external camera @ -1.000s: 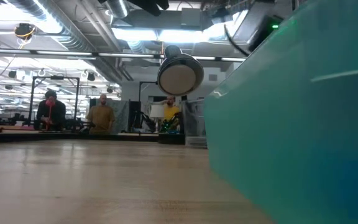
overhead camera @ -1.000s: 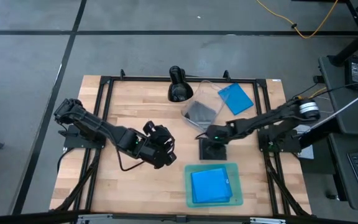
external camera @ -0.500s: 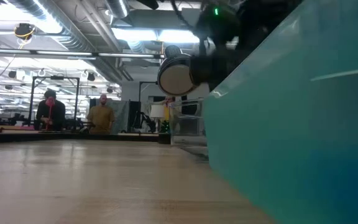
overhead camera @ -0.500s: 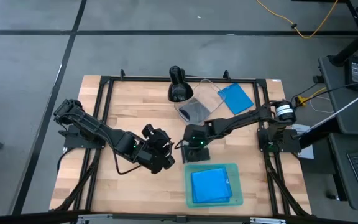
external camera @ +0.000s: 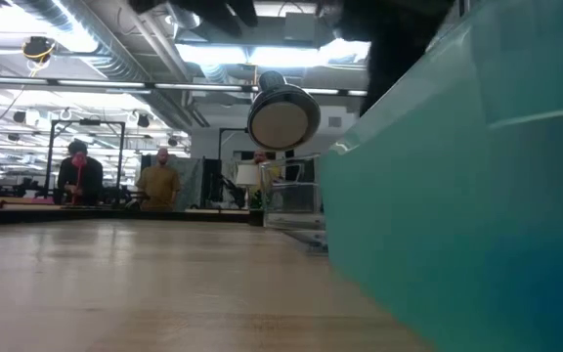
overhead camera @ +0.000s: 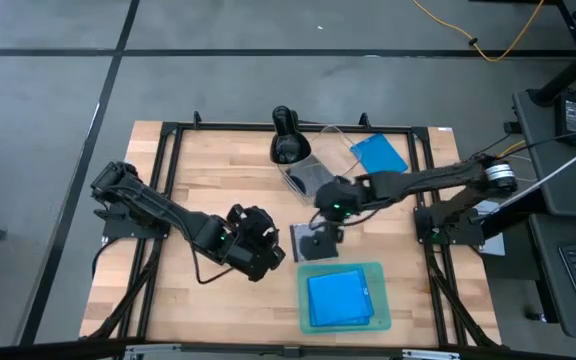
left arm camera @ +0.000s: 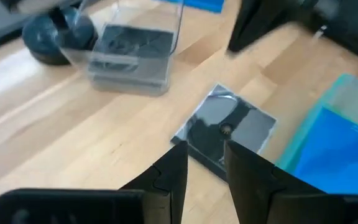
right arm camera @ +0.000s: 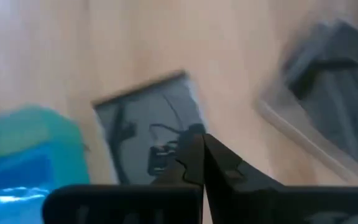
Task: Pick & place jewel cases by type
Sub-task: Put the black CD case into the transparent bin
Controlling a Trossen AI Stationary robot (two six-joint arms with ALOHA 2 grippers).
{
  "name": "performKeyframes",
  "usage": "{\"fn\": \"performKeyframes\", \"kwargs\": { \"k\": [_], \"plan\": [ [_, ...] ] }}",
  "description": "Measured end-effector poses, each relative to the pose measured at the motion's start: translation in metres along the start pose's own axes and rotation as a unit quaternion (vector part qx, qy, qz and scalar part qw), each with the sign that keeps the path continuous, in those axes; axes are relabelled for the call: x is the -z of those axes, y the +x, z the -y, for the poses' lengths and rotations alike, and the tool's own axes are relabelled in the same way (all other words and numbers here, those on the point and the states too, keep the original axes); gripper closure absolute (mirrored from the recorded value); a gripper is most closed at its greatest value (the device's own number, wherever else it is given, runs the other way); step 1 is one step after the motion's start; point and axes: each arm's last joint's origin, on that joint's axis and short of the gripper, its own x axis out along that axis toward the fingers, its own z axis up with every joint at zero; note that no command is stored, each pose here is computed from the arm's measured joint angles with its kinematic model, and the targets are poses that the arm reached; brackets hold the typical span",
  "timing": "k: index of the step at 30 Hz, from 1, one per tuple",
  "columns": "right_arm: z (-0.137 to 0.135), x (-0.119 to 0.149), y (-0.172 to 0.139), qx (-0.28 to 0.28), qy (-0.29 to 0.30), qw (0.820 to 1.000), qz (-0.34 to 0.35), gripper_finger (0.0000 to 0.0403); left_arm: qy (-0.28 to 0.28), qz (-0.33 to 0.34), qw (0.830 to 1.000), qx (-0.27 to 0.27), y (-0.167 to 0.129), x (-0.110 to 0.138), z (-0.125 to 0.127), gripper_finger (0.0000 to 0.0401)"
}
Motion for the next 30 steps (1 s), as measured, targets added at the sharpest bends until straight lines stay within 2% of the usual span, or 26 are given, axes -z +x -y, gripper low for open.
{"fn": "performKeyframes", "kwargs": {
  "k": [2, 6, 14, 23, 27, 30],
  "plan": [
    [0.0, 0.016, -0.009, 0.017, -0.001, 1.0, -0.011, 0.0399, -0.015, -0.012, 1.0, -0.006, 0.008, 0.008, 0.005, 0.0304],
    [-0.001, 0.049, -0.015, 0.012, 0.007, 1.0, -0.022, 0.0399, -0.03, -0.057, 0.998, -0.021, 0.031, 0.024, 0.012, 0.0303],
    [0.007, 0.102, 0.014, -0.003, 0.039, 0.997, -0.07, 0.0399, -0.072, -0.099, 0.991, -0.061, 0.071, 0.033, 0.012, 0.0303],
    [0.011, 0.125, 0.038, -0.037, 0.041, 0.997, -0.059, 0.0399, -0.121, -0.096, 0.986, -0.059, 0.095, 0.016, 0.006, 0.03],
    [0.012, 0.129, 0.046, -0.059, 0.048, 0.996, -0.051, 0.0399, -0.145, -0.116, 0.982, -0.039, 0.111, 0.025, 0.004, 0.0272],
    [0.013, 0.132, 0.051, -0.061, 0.04, 0.996, -0.059, 0.0399, -0.195, -0.121, 0.973, -0.003, 0.125, 0.037, 0.001, 0.0241]
  ]
}}
